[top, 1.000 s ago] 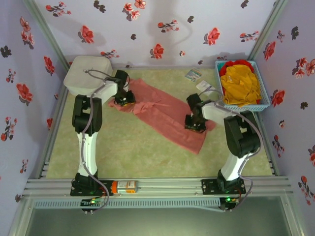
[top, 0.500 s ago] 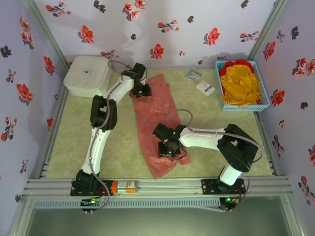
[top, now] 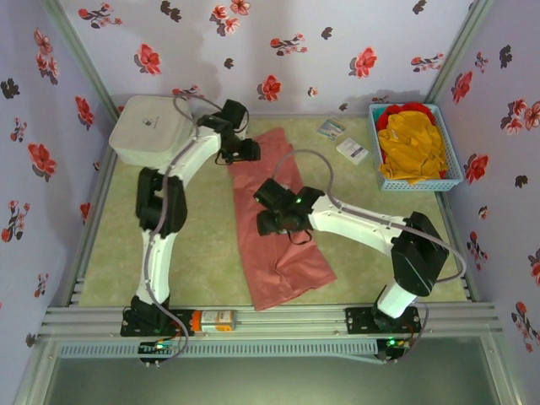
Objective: Fold and stack the t-shirts
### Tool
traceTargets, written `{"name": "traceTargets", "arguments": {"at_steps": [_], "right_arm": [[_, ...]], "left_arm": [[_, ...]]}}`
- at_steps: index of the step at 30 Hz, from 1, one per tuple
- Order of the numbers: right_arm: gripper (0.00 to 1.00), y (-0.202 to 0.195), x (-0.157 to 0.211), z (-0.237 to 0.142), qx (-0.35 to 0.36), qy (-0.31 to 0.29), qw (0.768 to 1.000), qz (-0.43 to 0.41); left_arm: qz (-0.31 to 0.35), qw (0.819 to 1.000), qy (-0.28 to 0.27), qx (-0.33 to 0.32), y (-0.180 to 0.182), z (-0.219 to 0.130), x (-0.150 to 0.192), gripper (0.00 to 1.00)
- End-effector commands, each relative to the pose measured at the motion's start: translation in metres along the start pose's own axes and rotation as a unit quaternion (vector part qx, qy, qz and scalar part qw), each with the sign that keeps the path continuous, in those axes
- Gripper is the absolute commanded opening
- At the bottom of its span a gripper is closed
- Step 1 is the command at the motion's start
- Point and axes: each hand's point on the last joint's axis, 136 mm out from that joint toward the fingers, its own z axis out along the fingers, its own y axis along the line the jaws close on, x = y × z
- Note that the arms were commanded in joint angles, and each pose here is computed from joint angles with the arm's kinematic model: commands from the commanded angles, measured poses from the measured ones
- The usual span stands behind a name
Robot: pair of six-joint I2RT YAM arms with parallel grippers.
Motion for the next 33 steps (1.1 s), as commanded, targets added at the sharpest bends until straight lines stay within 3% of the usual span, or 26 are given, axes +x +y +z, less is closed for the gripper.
{"name": "traceTargets", "arguments": {"at_steps": [1,5,10,17,23,33], "right_arm": [[0.71,-0.023,-0.033,-0.001,0.048,-0.03,0.997,-0.045],[0.74,-0.024,-0.074,0.005,0.059,-0.055,0.995,-0.067],[0.89,-0.01,-0.105,0.036,0.021,-0.055,0.996,-0.071],[0.88,0.007,-0.14,0.077,-0.013,-0.047,0.996,-0.075],[0.87,-0.007,-0.162,0.123,-0.015,-0.02,0.999,-0.049],[0.87,-0.054,-0.183,0.181,0.017,0.014,1.0,0.004]], "left_arm": [[-0.018,0.993,-0.111,0.024,0.0,-0.08,-0.026,0.71],[-0.068,0.984,-0.155,0.057,0.021,-0.112,-0.008,0.79],[-0.091,0.98,-0.168,0.049,0.045,-0.14,0.032,1.0],[-0.127,0.98,-0.138,0.071,0.057,-0.142,0.093,1.0],[-0.153,0.981,-0.1,0.059,0.071,-0.125,0.138,1.0],[-0.116,0.987,-0.043,0.099,0.037,-0.096,0.18,0.97]]}}
